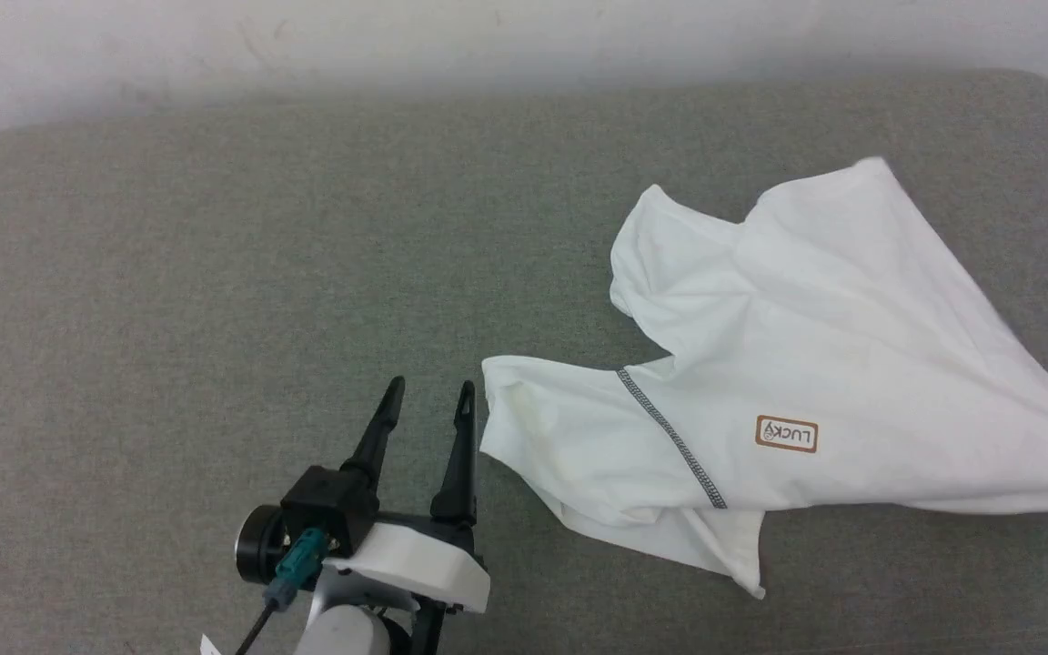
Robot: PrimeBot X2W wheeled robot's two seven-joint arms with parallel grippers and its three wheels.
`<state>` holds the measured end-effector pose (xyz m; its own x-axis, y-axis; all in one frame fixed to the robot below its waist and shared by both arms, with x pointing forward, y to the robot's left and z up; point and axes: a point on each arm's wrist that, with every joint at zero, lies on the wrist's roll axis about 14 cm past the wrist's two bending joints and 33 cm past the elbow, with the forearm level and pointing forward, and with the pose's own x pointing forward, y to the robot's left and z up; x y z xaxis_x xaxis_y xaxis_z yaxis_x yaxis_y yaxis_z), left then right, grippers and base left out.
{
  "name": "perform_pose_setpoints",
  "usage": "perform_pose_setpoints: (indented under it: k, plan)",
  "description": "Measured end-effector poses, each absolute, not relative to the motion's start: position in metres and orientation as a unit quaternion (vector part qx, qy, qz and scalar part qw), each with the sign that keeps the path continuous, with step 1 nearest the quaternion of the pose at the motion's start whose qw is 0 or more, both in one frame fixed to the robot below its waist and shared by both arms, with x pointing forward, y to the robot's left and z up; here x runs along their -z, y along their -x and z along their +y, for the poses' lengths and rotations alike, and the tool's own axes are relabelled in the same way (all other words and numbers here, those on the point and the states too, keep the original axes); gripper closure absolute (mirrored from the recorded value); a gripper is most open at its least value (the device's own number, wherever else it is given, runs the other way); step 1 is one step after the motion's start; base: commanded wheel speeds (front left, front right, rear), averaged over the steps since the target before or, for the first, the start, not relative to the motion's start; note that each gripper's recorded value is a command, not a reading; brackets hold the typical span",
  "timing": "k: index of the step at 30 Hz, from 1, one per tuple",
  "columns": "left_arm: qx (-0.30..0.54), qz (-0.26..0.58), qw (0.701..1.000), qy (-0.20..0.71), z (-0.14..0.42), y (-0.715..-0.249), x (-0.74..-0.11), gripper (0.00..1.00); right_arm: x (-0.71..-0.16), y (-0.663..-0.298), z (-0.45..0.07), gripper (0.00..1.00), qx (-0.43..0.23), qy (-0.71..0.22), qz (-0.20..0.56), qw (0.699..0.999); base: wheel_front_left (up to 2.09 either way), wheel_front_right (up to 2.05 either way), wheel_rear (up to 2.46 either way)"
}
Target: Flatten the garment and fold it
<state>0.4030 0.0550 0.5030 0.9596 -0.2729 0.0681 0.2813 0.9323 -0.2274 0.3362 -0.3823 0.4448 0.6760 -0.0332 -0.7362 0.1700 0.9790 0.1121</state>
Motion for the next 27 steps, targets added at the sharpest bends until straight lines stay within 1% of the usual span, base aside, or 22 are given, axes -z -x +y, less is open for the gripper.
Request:
perform_pose_setpoints:
  k: [1,2,4,5,6,7,11,15,17,21,24,27]
  plan:
    - [0.141,-0.015,0.983,0.117,0.055,-0.403,-0.501,0.00,-0.430,-0.326,-0.381,1.00,0.065,-0.102,0.409,0.904,0.00,0.00,0.00]
    - [0.141,-0.012,0.983,0.115,0.055,-0.404,-0.498,0.00,-0.420,-0.322,-0.378,1.00,0.072,-0.115,0.406,0.904,0.00,0.00,0.00]
    - [0.140,-0.007,0.984,0.112,0.056,-0.405,-0.494,0.00,-0.408,-0.323,-0.369,1.00,0.079,-0.134,0.389,0.908,0.00,0.00,0.00]
    - [0.140,-0.005,0.984,0.110,0.056,-0.405,-0.492,0.00,-0.405,-0.325,-0.365,0.75,0.082,-0.137,0.376,0.913,0.00,0.00,0.00]
    - [0.141,-0.003,0.984,0.109,0.056,-0.406,-0.491,0.00,-0.402,-0.327,-0.362,0.35,0.086,-0.138,0.362,0.918,0.00,0.00,0.00]
    - [0.140,-0.002,0.984,0.109,0.057,-0.406,-0.490,0.00,-0.400,-0.329,-0.359,0.00,0.088,-0.138,0.346,0.924,0.00,0.00,0.00]
    - [0.135,-0.003,0.985,0.105,0.061,-0.405,-0.490,0.00,-0.413,-0.336,-0.366,0.00,0.113,-0.109,0.255,0.954,0.00,0.00,0.00]
    - [0.127,-0.009,0.987,0.102,0.067,-0.404,-0.494,0.00,-0.430,-0.330,-0.367,0.00,0.138,-0.086,0.156,0.974,0.00,0.00,0.00]
    - [0.124,-0.008,0.987,0.101,0.069,-0.401,-0.494,0.00,-0.441,-0.325,-0.366,0.00,0.148,-0.070,0.111,0.980,0.00,0.00,0.00]
    - [0.125,-0.006,0.987,0.098,0.069,-0.394,-0.494,0.00,-0.466,-0.316,-0.360,0.00,0.159,-0.043,0.046,0.985,0.00,0.00,0.00]
    - [0.131,-0.009,0.987,0.095,0.066,-0.391,-0.496,0.00,-0.487,-0.314,-0.338,0.00,0.147,-0.034,0.003,0.989,0.00,0.00,0.00]
    - [0.139,0.006,0.986,0.088,0.062,-0.386,-0.488,0.00,-0.502,-0.311,-0.309,0.00,0.127,-0.034,-0.029,0.991,0.00,0.00,0.00]
